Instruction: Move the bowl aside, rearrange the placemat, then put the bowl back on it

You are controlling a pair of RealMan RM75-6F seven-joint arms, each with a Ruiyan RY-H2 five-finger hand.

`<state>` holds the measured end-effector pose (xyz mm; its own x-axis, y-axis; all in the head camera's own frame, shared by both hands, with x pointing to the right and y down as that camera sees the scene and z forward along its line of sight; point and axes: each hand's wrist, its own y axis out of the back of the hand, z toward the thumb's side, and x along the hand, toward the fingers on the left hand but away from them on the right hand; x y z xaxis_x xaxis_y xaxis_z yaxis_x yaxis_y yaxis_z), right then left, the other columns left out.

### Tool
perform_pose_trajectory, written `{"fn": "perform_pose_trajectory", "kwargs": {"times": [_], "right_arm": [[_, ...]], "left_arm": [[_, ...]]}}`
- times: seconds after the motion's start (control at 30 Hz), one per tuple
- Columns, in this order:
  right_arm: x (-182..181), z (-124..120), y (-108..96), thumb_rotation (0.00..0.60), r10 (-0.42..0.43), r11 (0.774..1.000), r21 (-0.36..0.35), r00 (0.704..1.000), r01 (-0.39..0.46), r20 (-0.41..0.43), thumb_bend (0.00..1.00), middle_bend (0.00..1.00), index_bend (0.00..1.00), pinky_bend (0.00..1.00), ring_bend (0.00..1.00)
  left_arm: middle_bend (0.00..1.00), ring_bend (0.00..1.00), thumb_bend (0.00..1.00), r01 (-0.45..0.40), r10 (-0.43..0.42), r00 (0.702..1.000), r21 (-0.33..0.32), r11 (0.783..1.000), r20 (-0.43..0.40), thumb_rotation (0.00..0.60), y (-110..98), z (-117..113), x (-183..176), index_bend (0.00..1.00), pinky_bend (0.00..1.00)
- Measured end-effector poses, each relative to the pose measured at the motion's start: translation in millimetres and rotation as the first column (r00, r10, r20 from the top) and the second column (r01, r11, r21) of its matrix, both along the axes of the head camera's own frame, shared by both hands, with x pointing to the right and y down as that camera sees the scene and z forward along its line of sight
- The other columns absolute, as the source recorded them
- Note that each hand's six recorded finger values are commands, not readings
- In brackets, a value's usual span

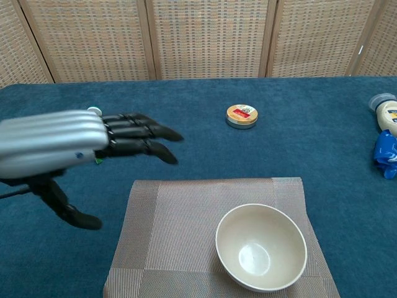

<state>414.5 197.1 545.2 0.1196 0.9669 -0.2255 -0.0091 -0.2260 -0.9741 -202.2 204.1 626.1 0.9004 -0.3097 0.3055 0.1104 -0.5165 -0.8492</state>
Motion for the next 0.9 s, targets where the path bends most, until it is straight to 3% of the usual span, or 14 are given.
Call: {"fn": "perform_pose_trajectory", "kwargs": {"times": [0.17, 0.3, 0.47, 0.63, 0.7, 0.9], "right_arm": [[4.6, -1.5, -2.4, 0.600, 0.017, 1.000, 0.010, 1.000, -0.017, -0.003, 0.00, 0.00, 0.03, 0.00, 0.00], [7.5, -2.9, -4.1, 0.600, 0.028, 0.999, 0.015, 1.000, -0.028, 0.002, 0.00, 0.00, 0.03, 0.00, 0.00], [10.7, -3.0, -5.4, 0.600, 0.038, 0.999, 0.013, 0.999, -0.038, 0.008, 0.00, 0.00, 0.03, 0.00, 0.00], [13.3, -4.1, -7.0, 0.600, 0.043, 0.999, 0.015, 0.999, -0.043, 0.014, 0.00, 0.00, 0.03, 0.00, 0.00], [12.8, -4.4, -6.8, 0.600, 0.041, 0.999, 0.016, 0.999, -0.041, 0.015, 0.00, 0.00, 0.03, 0.00, 0.00], [10.2, -4.8, -5.1, 0.600, 0.034, 0.999, 0.016, 0.999, -0.034, 0.020, 0.00, 0.00, 0.03, 0.00, 0.00]], "left_arm": [[0.00, 0.00, 0.00, -0.181, 0.180, 0.983, 0.058, 0.982, 0.026, 0.600, 9.2, 20.5, 45.9, 0.12, 0.00], [0.00, 0.00, 0.03, -0.239, 0.237, 0.971, 0.079, 0.968, 0.035, 0.600, 14.3, 30.4, 72.4, 0.16, 0.00], [0.00, 0.00, 0.24, -0.280, 0.276, 0.960, 0.114, 0.953, 0.049, 0.600, 17.2, 41.0, 97.0, 0.39, 0.00], [0.00, 0.00, 0.44, -0.285, 0.279, 0.958, 0.126, 0.950, 0.061, 0.600, 19.7, 50.1, 111.7, 0.54, 0.00], [0.00, 0.00, 0.51, -0.279, 0.273, 0.960, 0.118, 0.953, 0.064, 0.600, 21.7, 54.4, 117.8, 0.65, 0.00], [0.00, 0.00, 0.58, -0.244, 0.240, 0.970, 0.123, 0.962, 0.044, 0.600, 21.0, 58.6, 133.6, 0.78, 0.00]]}}
